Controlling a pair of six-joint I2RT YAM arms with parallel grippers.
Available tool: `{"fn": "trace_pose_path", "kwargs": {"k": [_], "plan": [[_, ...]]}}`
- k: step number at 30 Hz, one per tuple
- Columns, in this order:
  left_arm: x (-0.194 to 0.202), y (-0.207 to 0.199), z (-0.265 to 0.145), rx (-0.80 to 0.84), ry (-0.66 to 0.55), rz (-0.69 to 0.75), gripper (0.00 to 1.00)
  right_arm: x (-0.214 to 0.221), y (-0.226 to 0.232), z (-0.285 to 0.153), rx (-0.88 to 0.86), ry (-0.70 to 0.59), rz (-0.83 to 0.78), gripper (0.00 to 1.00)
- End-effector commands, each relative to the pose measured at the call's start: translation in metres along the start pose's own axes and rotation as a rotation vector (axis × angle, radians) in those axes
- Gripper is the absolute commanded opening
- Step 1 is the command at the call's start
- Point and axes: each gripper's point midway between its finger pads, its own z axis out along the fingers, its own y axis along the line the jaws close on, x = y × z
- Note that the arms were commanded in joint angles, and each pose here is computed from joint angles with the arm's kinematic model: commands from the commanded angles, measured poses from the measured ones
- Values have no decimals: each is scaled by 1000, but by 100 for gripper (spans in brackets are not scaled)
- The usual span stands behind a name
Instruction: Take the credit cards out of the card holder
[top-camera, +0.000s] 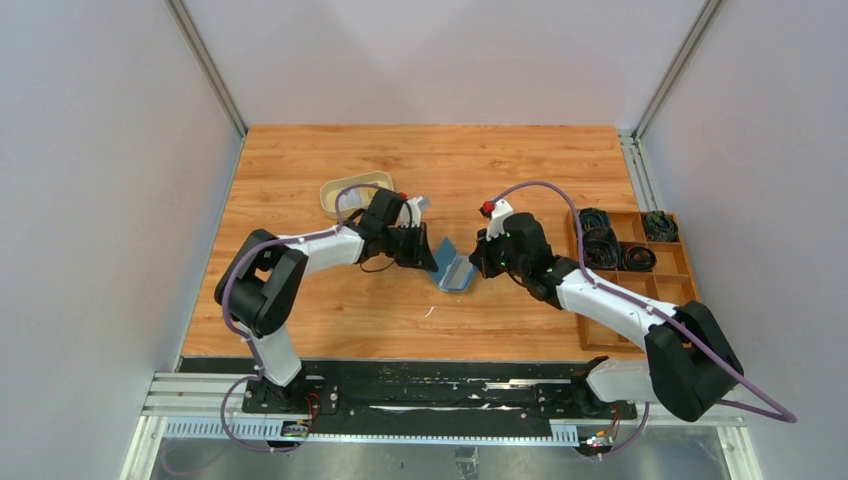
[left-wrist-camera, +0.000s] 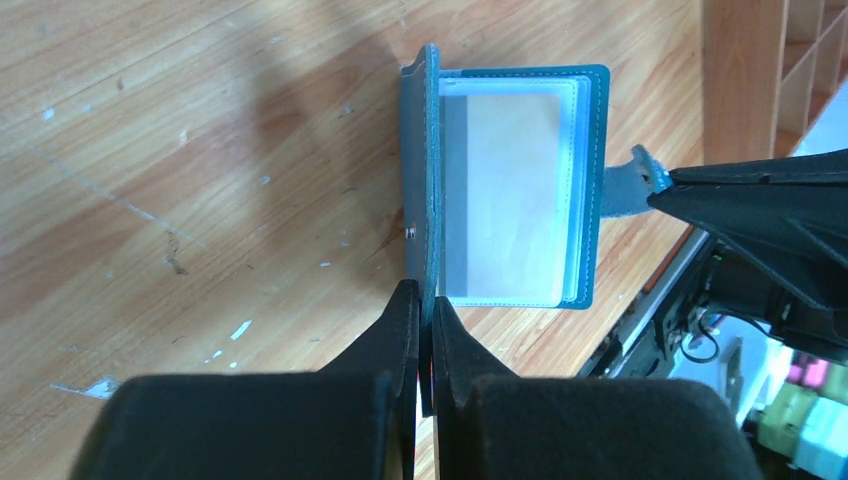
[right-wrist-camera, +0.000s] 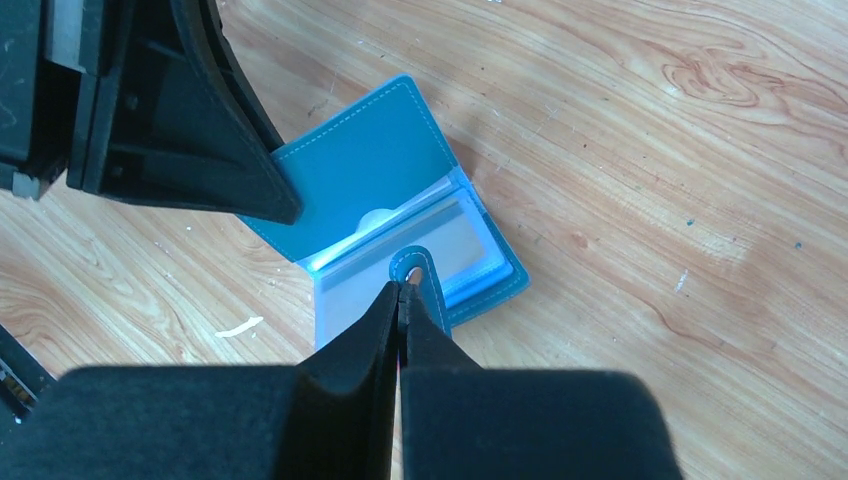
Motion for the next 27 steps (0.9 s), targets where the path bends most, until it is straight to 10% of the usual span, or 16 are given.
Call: {"fn": "trace_pose_path", "kwargs": {"k": [1,6,16,27], "plan": [[-5,-7,-10,157,-36,-64,0,-10,0,-5,-7,-17,-15,0],[-10,-16,-22,299,-85,-140,0,-7,0,-7,-9,-13,-16,5],[-10,-4,-22,339,-132,-254,0,-12,0,-9,-3,-18,-24,50],[5,20,-11,249,-139,-312,0,-21,11,-9,-39,-48,14,54]]}}
